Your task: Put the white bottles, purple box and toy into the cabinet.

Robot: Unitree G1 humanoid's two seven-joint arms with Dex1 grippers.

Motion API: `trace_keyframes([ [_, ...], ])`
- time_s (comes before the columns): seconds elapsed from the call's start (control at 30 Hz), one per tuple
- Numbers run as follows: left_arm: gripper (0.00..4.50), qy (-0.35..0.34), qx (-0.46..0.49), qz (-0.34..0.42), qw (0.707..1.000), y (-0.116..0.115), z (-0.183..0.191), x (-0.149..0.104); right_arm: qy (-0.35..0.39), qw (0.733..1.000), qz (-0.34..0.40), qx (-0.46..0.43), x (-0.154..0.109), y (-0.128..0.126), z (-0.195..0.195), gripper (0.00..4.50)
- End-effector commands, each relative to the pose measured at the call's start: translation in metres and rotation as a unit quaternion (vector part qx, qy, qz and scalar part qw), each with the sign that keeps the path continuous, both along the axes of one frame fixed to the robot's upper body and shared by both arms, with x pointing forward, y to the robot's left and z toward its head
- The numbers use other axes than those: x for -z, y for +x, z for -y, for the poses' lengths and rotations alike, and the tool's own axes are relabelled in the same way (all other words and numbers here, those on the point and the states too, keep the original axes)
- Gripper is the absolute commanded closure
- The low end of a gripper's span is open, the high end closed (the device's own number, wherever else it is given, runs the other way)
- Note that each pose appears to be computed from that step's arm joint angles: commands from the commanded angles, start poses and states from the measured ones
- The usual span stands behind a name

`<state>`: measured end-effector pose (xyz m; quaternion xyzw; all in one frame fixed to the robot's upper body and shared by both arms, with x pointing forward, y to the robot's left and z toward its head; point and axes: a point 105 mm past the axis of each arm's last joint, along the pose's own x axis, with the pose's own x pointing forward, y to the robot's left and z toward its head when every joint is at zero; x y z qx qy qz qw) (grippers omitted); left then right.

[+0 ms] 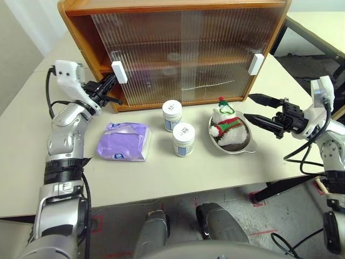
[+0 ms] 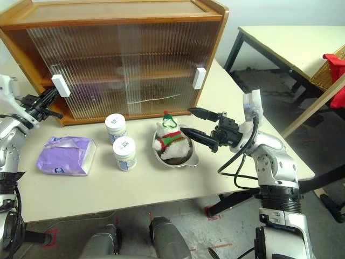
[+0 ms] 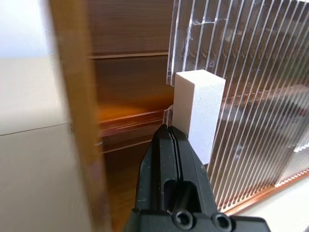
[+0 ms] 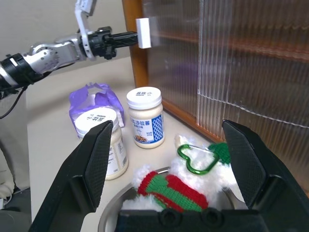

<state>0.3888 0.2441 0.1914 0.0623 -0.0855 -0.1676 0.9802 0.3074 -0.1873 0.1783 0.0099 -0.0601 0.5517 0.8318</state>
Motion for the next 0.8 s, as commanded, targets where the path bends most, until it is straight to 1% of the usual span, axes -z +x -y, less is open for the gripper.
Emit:
trace_keyframes([
  [0.03,4.45,0.020,0.032,-0.005,0.999,0.008,0.019,0.003,0.002,1.000,0.006,0.000,-0.003,-0.003,0.001,0.00],
  [0.27,4.45,0.016,0.066,-0.002,0.998,0.016,0.045,0.001,0.006,1.000,0.006,-0.001,-0.006,-0.005,0.000,0.00],
  [0.4,4.45,0.011,0.125,-0.010,0.992,0.016,0.091,0.011,0.005,1.000,0.008,-0.001,-0.007,-0.005,-0.001,0.00],
  [0.5,4.45,-0.001,0.141,-0.011,0.990,0.016,0.108,0.012,0.004,1.000,0.010,-0.004,-0.008,-0.006,-0.002,0.00],
  [0.67,4.45,-0.009,0.156,-0.009,0.988,0.017,0.122,0.010,0.009,1.000,0.019,-0.014,-0.014,-0.009,-0.004,0.00],
  [0.8,4.45,-0.006,0.158,-0.006,0.987,0.016,0.122,0.007,0.014,0.999,0.020,-0.024,-0.016,-0.011,-0.007,0.00],
])
